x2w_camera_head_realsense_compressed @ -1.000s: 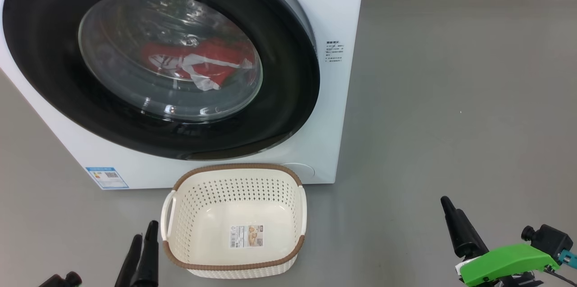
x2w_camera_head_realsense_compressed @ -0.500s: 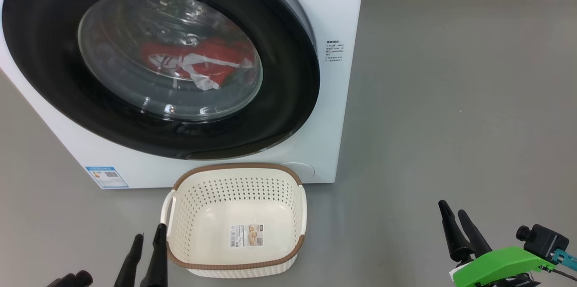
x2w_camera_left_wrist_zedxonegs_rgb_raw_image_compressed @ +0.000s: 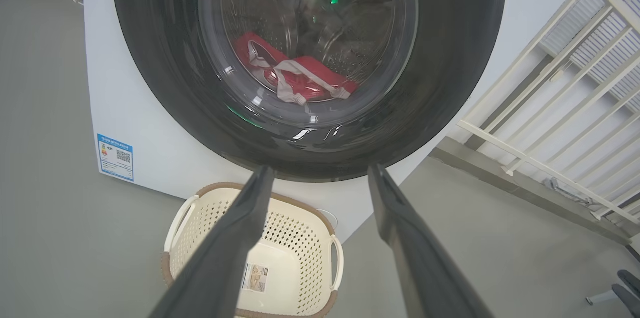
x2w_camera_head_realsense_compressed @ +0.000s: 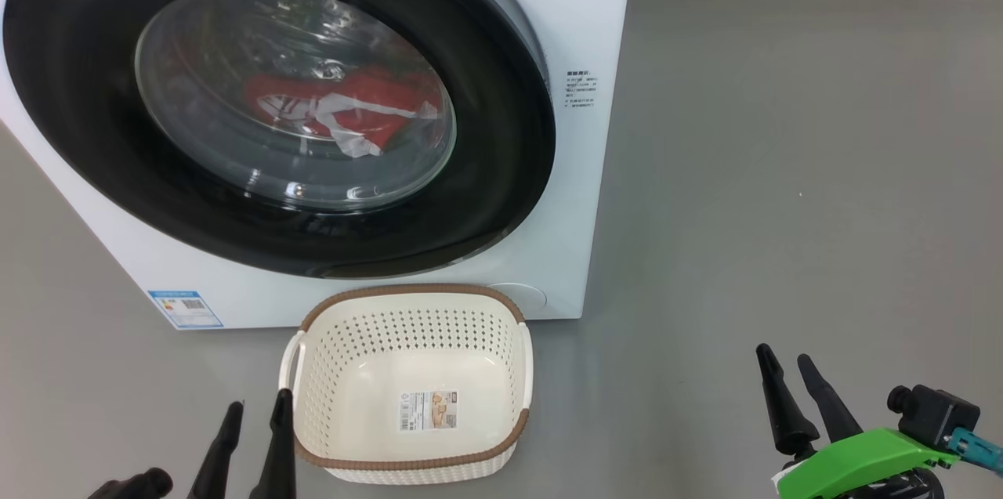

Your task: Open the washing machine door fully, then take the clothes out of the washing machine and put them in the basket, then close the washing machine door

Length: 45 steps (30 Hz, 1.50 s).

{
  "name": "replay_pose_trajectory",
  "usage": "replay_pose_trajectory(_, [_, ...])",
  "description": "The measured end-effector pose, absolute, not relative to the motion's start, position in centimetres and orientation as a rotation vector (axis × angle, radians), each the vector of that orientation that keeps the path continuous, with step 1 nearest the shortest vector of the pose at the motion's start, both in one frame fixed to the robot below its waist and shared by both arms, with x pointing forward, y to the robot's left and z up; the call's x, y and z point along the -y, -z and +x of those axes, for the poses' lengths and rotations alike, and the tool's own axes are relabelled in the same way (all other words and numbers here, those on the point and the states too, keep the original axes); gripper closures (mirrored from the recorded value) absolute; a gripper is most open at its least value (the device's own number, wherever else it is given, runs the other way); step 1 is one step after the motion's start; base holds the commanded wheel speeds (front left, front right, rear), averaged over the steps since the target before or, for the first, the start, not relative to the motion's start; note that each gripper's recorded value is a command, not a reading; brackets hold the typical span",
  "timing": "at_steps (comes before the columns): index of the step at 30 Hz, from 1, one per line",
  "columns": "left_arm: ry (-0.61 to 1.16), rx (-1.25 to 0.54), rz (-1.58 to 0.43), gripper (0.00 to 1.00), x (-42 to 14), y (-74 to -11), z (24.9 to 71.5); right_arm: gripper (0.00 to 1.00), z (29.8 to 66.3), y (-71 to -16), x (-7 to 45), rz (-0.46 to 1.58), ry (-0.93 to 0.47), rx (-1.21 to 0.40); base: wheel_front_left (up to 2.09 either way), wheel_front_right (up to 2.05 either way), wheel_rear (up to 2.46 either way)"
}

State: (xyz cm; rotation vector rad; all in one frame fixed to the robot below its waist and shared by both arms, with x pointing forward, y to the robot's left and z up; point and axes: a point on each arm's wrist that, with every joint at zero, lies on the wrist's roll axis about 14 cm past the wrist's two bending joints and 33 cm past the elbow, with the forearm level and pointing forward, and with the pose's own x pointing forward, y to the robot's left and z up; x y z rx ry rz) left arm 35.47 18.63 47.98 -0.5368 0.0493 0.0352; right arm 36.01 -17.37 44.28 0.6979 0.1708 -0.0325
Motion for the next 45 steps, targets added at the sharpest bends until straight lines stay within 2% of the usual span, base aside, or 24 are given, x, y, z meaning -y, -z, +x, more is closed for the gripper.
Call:
replay_pose_trajectory(15, [-0.014,-0.024,-0.364,0.0,-18.6,-48.3,35.1,0.0,36.0,-44.6,16.5,0.554,-0.018,-0.153,0.0,0.0,0.0])
replay_pose_trajectory(45, [0.046,-0.029,-0.123,0.0,-17.8,-47.2,34.5,0.0,34.2,-43.5,17.5,0.32,-0.014,-0.146,0.0,0.0,0.0])
